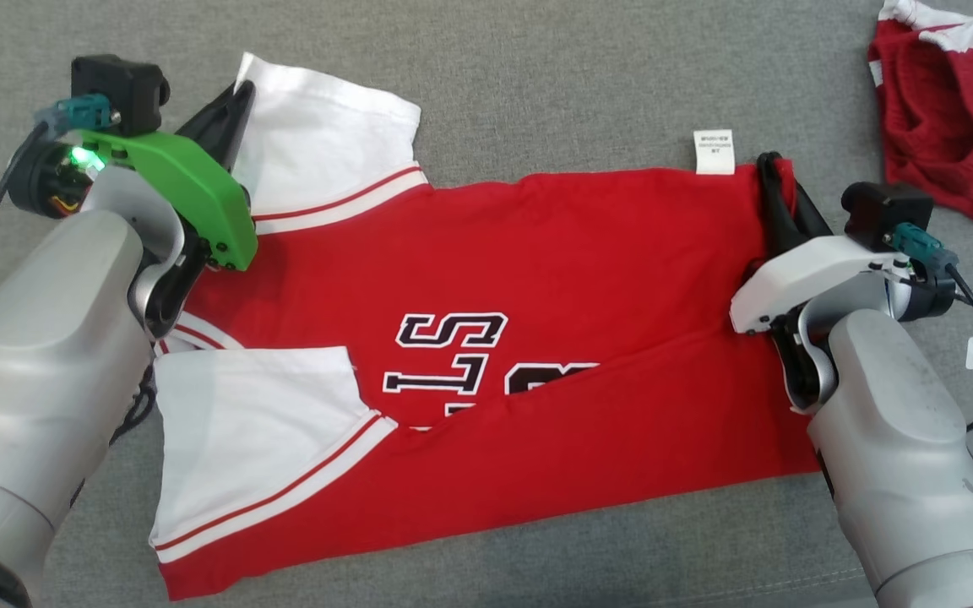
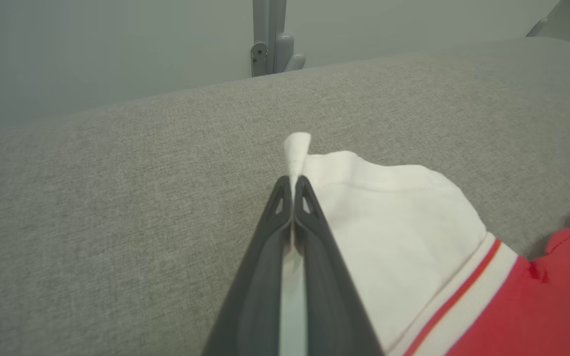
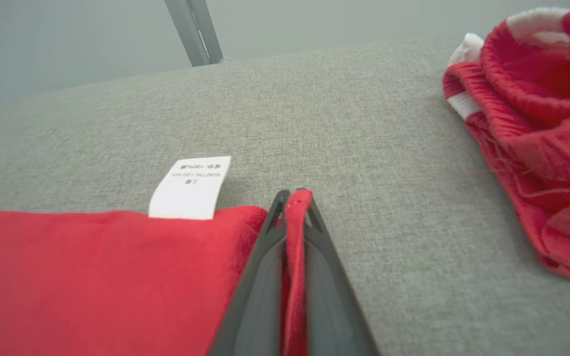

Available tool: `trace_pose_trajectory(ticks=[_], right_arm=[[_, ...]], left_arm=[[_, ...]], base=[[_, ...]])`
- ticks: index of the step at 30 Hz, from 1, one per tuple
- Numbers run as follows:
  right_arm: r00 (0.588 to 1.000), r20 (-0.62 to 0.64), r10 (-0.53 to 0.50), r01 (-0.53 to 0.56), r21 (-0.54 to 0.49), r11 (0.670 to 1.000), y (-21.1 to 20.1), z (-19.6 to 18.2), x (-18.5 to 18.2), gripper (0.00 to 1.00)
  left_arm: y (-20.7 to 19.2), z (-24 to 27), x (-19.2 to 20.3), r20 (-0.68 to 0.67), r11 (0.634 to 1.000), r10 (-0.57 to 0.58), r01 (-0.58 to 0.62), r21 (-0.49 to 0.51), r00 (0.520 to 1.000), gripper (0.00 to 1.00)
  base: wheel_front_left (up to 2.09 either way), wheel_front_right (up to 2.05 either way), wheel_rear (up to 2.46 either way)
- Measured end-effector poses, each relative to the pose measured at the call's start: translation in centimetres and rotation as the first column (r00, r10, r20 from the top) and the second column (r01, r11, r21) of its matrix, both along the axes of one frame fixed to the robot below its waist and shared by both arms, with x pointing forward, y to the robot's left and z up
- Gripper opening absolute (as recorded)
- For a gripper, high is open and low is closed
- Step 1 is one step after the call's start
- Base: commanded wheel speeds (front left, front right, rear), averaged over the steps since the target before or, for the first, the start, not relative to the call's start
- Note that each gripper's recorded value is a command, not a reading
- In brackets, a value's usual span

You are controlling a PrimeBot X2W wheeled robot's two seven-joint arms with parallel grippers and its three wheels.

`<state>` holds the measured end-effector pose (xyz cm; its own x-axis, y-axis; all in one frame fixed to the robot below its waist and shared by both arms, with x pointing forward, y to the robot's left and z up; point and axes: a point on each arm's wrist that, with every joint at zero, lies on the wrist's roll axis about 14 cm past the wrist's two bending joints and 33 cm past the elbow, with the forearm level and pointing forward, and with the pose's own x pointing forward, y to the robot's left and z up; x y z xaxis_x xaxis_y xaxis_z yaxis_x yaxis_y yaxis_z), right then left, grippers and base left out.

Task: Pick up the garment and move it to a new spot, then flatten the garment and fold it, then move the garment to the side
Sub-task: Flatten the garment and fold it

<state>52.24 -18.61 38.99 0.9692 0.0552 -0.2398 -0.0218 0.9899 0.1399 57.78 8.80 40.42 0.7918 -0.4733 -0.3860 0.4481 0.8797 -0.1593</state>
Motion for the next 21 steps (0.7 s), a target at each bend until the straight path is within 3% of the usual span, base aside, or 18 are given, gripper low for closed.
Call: trace_pose_trajectory(ticks=[17, 21], right_arm=[[0.991, 0.135, 0.01, -0.008, -0.015, 1.0, -0.7, 6.7, -3.8, 0.0], [0.989, 0.147, 0.014, -0.011, -0.016, 1.0, -0.7, 7.4, -4.7, 0.0]], left_arm=[[0.7, 10.4, -6.7, 0.269, 0.988, 0.026, 0.016, -0.154, 0.963, 0.0], [1.1, 10.7, -9.7, 0.291, 0.983, 0.038, 0.016, -0.181, 0.956, 0.0]], base=[[0.0, 0.0, 0.0], [0.0, 0.0, 0.0]])
